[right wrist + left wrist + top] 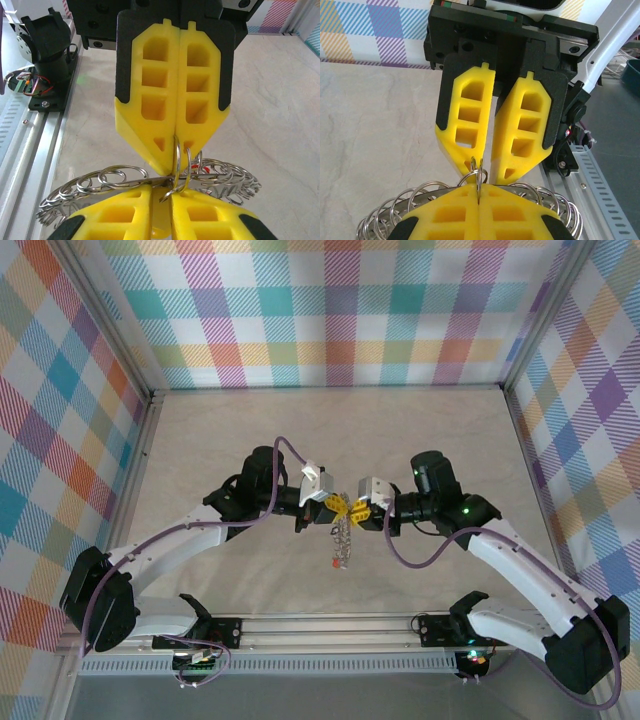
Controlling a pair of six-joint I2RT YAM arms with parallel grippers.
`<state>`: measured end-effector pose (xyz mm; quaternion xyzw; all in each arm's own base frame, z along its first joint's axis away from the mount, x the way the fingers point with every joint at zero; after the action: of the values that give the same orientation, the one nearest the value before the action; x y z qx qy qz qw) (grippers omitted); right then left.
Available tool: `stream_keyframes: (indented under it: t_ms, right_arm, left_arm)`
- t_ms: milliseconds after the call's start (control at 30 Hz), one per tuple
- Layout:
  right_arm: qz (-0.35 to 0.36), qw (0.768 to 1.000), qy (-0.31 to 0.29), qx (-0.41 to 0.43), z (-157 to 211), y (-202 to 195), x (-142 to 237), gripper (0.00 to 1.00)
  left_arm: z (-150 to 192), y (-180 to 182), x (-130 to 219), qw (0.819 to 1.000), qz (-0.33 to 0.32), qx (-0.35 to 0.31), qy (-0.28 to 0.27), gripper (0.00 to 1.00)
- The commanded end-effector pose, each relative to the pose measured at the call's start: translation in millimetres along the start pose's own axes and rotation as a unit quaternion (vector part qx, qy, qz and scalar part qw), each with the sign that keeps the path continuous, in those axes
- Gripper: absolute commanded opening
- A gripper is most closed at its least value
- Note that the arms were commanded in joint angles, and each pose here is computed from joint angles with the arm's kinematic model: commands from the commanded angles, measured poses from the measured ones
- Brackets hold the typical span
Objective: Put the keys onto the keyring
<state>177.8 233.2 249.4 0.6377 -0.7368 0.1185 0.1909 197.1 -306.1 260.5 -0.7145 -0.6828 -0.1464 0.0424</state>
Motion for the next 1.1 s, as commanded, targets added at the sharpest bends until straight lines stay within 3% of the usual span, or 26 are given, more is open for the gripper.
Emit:
stream_keyframes:
  t_ms: [0, 300, 467, 1067]
  right_arm:
    - [0.0, 0.999, -0.024, 0.028, -8.9, 6.9, 5.5, 0.2]
    - [0.035, 0.998, -0.026, 0.043, -4.4, 9.0, 22.4, 0.23]
    - [0.027, 0.998, -0.037, 0.044, -10.2, 5.4, 17.8, 0.28]
    - [-0.005, 0.998, -0.05, 0.044, -18.6, 6.3, 12.3, 0.27]
  left_arm:
    - [-14.7, 4.6, 2.2, 0.999, -0.011, -0.036, -0.027, 0.0]
    - [-13.3, 3.0, 3.3, 0.999, -0.006, -0.041, -0.023, 0.0]
    - [-15.3, 2.5, 3.7, 0.999, -0.004, -0.046, -0.029, 0.0]
    - [-14.7, 1.4, 3.4, 0.999, -0.001, -0.043, -0.03, 0.0]
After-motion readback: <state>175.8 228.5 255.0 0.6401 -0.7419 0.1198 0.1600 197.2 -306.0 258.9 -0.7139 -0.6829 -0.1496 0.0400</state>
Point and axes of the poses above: each hand's point on the last joint's axis, 136 mm out from that joint toward the fingers, its own x axis back along the fingers, its own y axis along the line the jaws close on, z = x × y, the point moved 3 cm from there along x, back along the fingers, and after that the axes turned 12 degrees about -x, right-handed, at the moved point
